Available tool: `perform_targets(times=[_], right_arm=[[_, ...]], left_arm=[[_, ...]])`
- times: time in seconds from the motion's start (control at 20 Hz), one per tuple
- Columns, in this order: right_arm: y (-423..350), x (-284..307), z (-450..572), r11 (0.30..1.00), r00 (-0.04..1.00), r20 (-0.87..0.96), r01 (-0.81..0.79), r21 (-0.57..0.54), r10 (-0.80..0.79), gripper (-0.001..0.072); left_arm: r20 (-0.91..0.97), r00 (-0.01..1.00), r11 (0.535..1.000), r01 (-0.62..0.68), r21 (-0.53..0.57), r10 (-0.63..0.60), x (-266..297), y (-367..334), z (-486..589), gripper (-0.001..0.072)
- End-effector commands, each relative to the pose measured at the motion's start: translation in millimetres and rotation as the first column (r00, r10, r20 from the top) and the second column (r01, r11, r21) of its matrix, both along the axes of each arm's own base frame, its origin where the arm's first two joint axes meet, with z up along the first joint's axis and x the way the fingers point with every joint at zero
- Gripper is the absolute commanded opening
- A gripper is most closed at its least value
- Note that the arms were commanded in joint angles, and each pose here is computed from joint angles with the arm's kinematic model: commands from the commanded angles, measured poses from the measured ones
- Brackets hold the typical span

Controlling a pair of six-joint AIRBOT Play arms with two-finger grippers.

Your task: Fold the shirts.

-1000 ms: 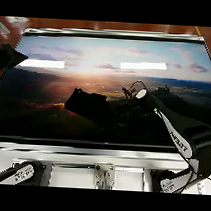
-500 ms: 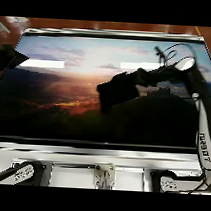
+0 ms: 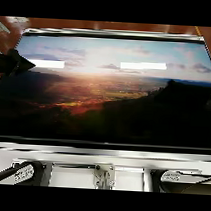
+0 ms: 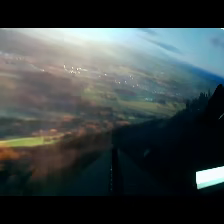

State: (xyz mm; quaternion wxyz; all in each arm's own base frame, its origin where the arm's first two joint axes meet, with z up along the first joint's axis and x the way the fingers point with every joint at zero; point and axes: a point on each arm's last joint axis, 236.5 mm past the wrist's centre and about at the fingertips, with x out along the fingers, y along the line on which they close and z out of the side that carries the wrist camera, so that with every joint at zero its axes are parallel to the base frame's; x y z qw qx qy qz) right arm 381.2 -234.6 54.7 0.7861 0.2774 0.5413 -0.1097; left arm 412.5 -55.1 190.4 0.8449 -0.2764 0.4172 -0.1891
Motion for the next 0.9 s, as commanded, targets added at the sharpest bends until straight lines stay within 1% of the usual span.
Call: perform_targets(times=[0.0, 0.15, 0.25, 0.35, 0.5, 0.6, 0.65, 0.7, 0.75, 0.8, 0.85], right_arm=[[-103.9, -91.2, -24.9, 0.955, 0.954, -0.071, 0.294, 0.020, -0.292, 0.0077], [-142.3, -162.0, -52.7, 0.870, 0.871, -0.111, 0.487, 0.078, -0.478, 0.0077], [-136.7, -205.2, -82.4, 0.810, 0.819, -0.185, 0.570, 0.142, -0.544, 0.0077], [-114.4, -236.7, -110.7, 0.757, 0.782, -0.260, 0.618, 0.212, -0.566, 0.0078], [-83.3, -254.4, -136.5, 0.706, 0.750, -0.309, 0.658, 0.262, -0.585, 0.0077], [-67.0, -257.6, -143.6, 0.697, 0.746, -0.330, 0.663, 0.275, -0.579, 0.0078], [-64.5, -258.8, -144.7, 0.694, 0.741, -0.334, 0.667, 0.272, -0.582, 0.0098], [-63.7, -260.8, -144.1, 0.696, 0.740, -0.338, 0.667, 0.265, -0.581, 0.0186], [-63.7, -263.3, -140.9, 0.708, 0.746, -0.337, 0.659, 0.252, -0.574, 0.0443], [-65.5, -264.9, -134.0, 0.748, 0.775, -0.311, 0.623, 0.229, -0.551, 0.0579], [-70.9, -273.0, -125.9, 0.773, 0.780, -0.306, 0.610, 0.174, -0.546, 0.0578]], left_arm=[[-0.067, 0.992, 0.994, 0.109, -0.013, -0.109, -20.8, -31.0, -7.6, 0.0039], [-0.065, 0.982, 0.984, 0.176, -0.012, -0.176, -26.8, -58.3, -7.5, 0.0039], [-0.059, 0.976, 0.978, 0.208, -0.013, -0.208, -28.1, -73.5, -8.1, 0.0039], [-0.064, 0.969, 0.971, 0.239, -0.015, -0.240, -30.4, -86.5, -11.0, 0.0039], [-0.080, 0.957, 0.961, 0.277, -0.020, -0.277, -32.6, -102.3, -17.8, 0.0039], [-0.078, 0.955, 0.958, 0.286, -0.021, -0.287, -30.8, -109.2, -20.2, 0.0039], [-0.078, 0.953, 0.957, 0.291, -0.022, -0.291, -30.4, -112.1, -21.4, 0.0039], [-0.081, 0.951, 0.954, 0.298, -0.022, -0.299, -31.3, -115.0, -22.5, 0.0039], [-0.082, 0.950, 0.953, 0.301, -0.023, -0.301, -31.8, -116.1, -22.5, 0.0039], [-0.082, 0.950, 0.953, 0.302, -0.022, -0.302, -32.0, -116.4, -22.4, 0.0039], [-0.081, 0.950, 0.953, 0.302, -0.022, -0.303, -32.0, -116.4, -22.4, 0.0039]])
